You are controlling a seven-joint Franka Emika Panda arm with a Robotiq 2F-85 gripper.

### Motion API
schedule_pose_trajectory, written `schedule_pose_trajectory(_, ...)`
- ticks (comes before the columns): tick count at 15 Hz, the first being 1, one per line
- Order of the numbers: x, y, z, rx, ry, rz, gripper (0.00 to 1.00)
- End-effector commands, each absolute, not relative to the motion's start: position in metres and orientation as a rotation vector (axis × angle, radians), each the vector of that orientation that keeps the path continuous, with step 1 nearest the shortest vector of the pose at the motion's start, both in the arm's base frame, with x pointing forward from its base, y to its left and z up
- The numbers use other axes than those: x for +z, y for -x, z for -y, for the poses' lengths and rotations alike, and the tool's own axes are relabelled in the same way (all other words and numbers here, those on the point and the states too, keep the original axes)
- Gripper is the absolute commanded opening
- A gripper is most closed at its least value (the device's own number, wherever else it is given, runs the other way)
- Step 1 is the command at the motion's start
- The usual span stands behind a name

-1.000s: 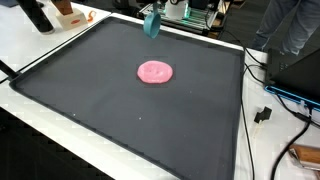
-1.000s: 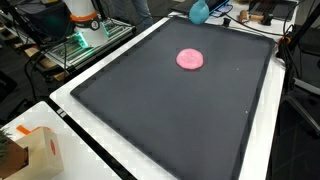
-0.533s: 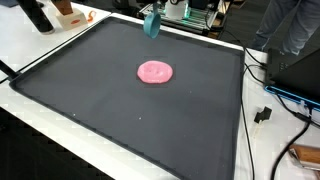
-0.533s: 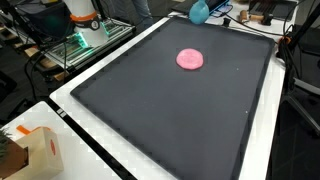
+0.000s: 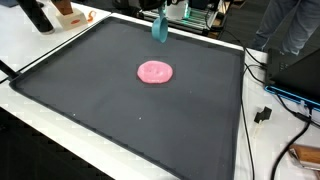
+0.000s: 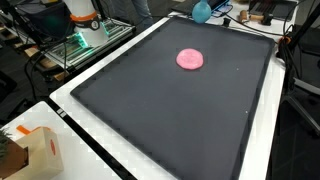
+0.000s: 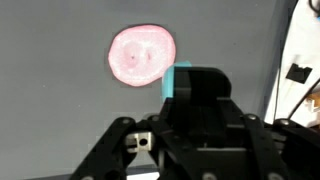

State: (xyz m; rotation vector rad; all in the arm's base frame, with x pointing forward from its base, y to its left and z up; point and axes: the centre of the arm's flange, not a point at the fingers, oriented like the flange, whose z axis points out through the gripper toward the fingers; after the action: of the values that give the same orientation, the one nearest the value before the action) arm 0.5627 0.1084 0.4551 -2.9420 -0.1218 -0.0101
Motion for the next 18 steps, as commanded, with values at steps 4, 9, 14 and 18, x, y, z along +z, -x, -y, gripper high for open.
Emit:
schedule_pose_trajectory(4, 0.427, -0.584, -0.054, 0.099, 2.628, 0.396, 0.25)
schedule_pose_trajectory(9, 0.388, -0.587, -0.031, 0.206, 2.378, 0.521, 0.25)
schedule_pose_trajectory(14, 0.345, -0.595, -0.016, 0.239, 2.262, 0.475, 0.25)
schedule_pose_trajectory(18, 0.311, -0.604, -0.009, 0.198, 2.282, 0.411, 0.25)
